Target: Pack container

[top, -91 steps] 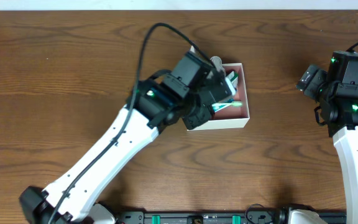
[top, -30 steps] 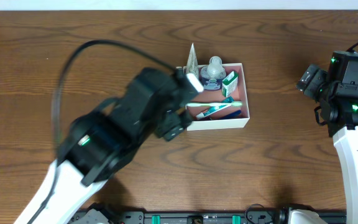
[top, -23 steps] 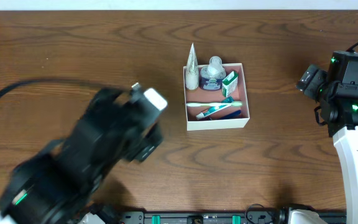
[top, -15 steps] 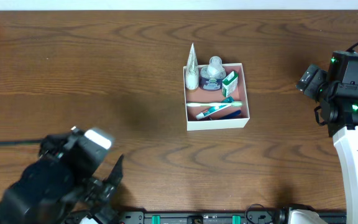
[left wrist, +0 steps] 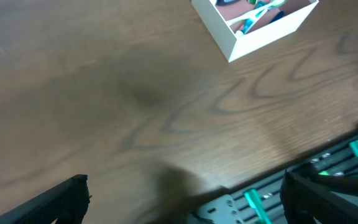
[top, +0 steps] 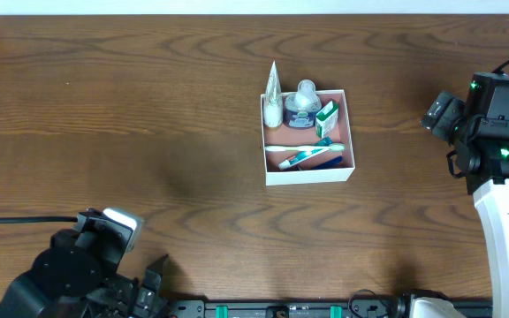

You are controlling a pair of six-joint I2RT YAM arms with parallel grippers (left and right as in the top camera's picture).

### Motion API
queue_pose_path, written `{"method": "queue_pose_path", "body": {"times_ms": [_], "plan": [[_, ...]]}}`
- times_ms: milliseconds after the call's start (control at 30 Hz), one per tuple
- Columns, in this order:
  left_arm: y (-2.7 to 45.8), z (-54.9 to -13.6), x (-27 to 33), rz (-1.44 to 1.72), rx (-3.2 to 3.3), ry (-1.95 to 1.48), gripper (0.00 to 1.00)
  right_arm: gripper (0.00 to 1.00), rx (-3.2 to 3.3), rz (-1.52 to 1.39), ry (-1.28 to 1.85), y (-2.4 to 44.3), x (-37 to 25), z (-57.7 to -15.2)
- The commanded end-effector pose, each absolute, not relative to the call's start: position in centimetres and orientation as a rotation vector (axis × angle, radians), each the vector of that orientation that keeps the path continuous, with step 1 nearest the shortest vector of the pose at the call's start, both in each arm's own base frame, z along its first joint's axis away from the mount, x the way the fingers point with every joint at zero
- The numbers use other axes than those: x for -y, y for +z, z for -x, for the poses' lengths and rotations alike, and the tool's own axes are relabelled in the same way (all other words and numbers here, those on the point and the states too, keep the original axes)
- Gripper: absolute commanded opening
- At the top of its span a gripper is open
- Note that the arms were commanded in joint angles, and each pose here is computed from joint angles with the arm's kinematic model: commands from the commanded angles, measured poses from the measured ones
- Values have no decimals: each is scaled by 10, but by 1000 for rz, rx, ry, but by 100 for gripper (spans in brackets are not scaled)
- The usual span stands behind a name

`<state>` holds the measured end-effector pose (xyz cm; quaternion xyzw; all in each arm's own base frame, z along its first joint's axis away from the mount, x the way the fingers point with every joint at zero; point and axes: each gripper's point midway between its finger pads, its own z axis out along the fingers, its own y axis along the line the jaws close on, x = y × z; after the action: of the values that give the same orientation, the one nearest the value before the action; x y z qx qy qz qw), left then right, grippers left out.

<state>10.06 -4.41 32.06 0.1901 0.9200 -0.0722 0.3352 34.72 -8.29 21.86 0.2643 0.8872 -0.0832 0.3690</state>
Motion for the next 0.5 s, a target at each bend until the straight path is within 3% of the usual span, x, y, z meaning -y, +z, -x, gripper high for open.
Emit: {"method": "queue_pose_path", "body": {"times_ms": [0, 467], "plan": [[301, -92, 37, -325, -2505, -210, 98, 99, -2268, -675, -232, 223, 87, -347], [248, -187, 35, 154, -1984, -319, 98, 99, -2268, -674, -232, 223, 87, -347]]}}
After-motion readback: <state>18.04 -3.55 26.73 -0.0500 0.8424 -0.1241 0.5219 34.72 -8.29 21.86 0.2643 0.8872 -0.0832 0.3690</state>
